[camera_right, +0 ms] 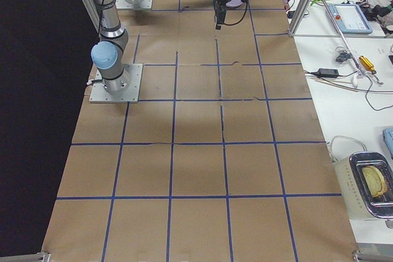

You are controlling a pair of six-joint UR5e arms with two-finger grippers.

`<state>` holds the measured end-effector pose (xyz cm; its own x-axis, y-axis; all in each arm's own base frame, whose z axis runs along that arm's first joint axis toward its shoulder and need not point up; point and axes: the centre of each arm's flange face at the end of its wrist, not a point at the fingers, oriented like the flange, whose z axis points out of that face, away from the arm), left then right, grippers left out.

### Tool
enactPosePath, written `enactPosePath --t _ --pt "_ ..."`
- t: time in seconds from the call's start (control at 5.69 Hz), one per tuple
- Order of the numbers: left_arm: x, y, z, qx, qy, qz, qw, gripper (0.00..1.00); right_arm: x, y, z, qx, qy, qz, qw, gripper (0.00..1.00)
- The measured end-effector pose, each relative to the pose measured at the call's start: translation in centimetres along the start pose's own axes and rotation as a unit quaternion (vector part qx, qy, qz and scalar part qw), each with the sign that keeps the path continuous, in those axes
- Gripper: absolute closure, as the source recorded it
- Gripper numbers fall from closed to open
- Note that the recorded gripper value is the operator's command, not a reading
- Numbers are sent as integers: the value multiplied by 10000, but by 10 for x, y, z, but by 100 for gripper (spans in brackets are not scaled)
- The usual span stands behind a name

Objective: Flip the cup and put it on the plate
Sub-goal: 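Rotate the cup upright over the plate and lower it with the left gripper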

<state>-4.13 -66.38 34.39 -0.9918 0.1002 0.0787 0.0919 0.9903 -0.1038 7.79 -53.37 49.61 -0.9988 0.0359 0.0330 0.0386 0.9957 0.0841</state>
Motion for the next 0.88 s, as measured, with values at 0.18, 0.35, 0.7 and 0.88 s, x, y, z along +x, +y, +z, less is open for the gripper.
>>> enactPosePath --t 0.18,0.35,0.7,0.88 --pt "4 -3 13 -45 3 -35 10000 100 0 0 0 0 0 0 10000 0" --pt "5 -3 23 -115 20 -43 9999 100 0 0 0 0 0 0 10000 0" --pt "4 7 50 -365 -32 22 9993 100 0 0 0 0 0 0 10000 0" --pt "4 12 66 -500 -136 96 9986 100 0 0 0 0 0 0 10000 0"
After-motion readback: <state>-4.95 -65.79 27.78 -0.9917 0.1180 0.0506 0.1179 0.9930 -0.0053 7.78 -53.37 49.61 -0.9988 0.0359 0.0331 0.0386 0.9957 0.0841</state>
